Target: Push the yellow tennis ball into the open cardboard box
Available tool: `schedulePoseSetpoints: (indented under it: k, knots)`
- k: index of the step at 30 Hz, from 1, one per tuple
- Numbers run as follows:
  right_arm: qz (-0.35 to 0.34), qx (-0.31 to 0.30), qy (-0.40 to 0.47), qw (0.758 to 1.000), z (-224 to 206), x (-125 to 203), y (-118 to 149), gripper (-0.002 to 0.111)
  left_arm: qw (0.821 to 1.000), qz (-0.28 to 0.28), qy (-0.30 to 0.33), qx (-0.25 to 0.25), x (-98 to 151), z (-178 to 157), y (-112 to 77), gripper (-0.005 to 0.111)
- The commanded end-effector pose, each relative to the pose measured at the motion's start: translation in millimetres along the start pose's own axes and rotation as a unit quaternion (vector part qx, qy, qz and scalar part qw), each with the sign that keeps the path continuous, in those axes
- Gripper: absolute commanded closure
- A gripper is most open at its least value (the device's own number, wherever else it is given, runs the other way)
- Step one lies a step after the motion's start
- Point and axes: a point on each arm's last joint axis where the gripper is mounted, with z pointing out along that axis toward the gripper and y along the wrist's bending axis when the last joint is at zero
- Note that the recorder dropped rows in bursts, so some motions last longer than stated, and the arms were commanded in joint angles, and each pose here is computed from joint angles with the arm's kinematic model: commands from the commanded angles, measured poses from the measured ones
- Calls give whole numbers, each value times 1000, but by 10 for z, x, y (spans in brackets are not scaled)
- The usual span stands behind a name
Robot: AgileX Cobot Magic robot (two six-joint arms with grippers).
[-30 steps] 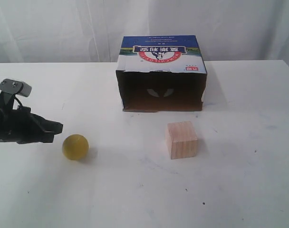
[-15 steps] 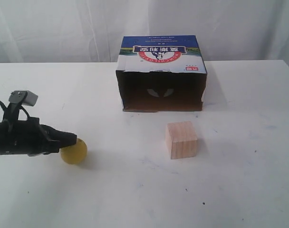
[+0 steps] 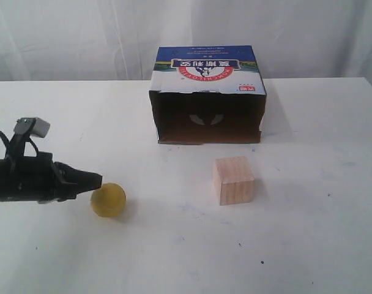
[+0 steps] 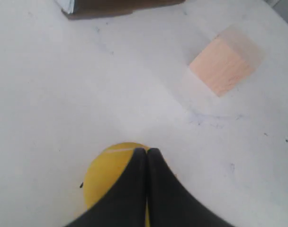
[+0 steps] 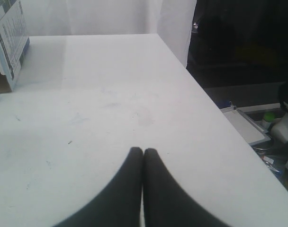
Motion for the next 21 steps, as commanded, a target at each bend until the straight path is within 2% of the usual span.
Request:
schedulePoseSetpoints:
  k: [1, 7, 14, 17, 21]
  knots:
    - [0, -2, -8, 1000, -2, -5, 3, 108, 1000, -2, -5, -5, 46, -8, -10, 107]
    - [0, -2, -8, 1000, -2, -5, 3, 108, 999, -10, -15, 33, 8, 104, 42, 107]
    - [0, -2, -8, 1000, -2, -5, 3, 108, 998, 11, -5, 65, -111, 466, 110, 107]
    - [0, -2, -8, 1000, -2, -5, 3, 108, 995, 46, -22, 82, -297, 600, 113, 107]
    - [0, -2, -8, 1000, -2, -5, 3, 108, 987, 98, -78, 105, -723, 625, 97, 107]
